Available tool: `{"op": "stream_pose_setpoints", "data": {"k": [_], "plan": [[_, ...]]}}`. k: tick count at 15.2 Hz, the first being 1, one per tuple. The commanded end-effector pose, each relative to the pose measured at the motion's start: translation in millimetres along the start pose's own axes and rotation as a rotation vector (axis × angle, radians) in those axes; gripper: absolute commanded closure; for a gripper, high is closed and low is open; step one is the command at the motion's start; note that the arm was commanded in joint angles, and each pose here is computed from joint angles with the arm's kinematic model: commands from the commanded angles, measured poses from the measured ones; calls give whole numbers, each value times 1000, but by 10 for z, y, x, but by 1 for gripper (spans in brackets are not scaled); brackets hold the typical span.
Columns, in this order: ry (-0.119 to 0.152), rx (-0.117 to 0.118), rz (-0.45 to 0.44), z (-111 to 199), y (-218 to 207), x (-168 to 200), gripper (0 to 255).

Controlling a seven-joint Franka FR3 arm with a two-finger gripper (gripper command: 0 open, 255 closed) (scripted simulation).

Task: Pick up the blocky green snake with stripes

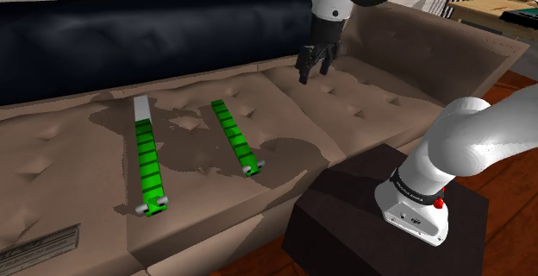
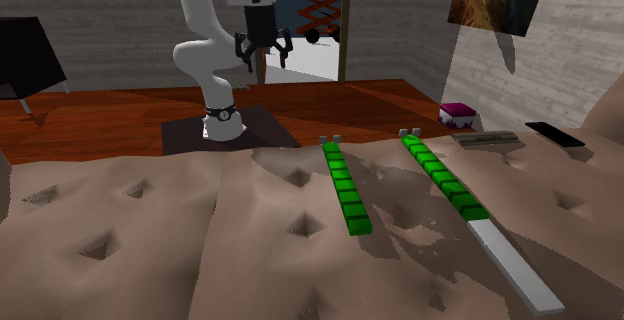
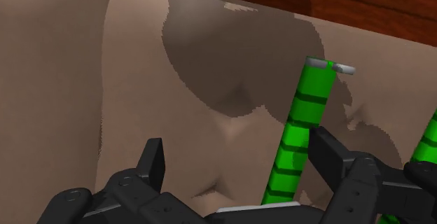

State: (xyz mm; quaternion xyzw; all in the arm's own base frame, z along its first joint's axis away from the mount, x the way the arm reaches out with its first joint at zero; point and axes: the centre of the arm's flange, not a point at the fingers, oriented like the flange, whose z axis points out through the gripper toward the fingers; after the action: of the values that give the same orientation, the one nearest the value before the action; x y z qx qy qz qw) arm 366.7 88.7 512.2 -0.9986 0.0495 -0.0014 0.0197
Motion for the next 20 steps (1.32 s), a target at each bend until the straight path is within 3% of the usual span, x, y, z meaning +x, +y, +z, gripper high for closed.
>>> {"op": "stream_pose_setpoints", "data": {"k": [1,20], "plan": [[2,-6,21,179,-150,141,0],[10,-70,206,1915,-1284,1625,0]]}}
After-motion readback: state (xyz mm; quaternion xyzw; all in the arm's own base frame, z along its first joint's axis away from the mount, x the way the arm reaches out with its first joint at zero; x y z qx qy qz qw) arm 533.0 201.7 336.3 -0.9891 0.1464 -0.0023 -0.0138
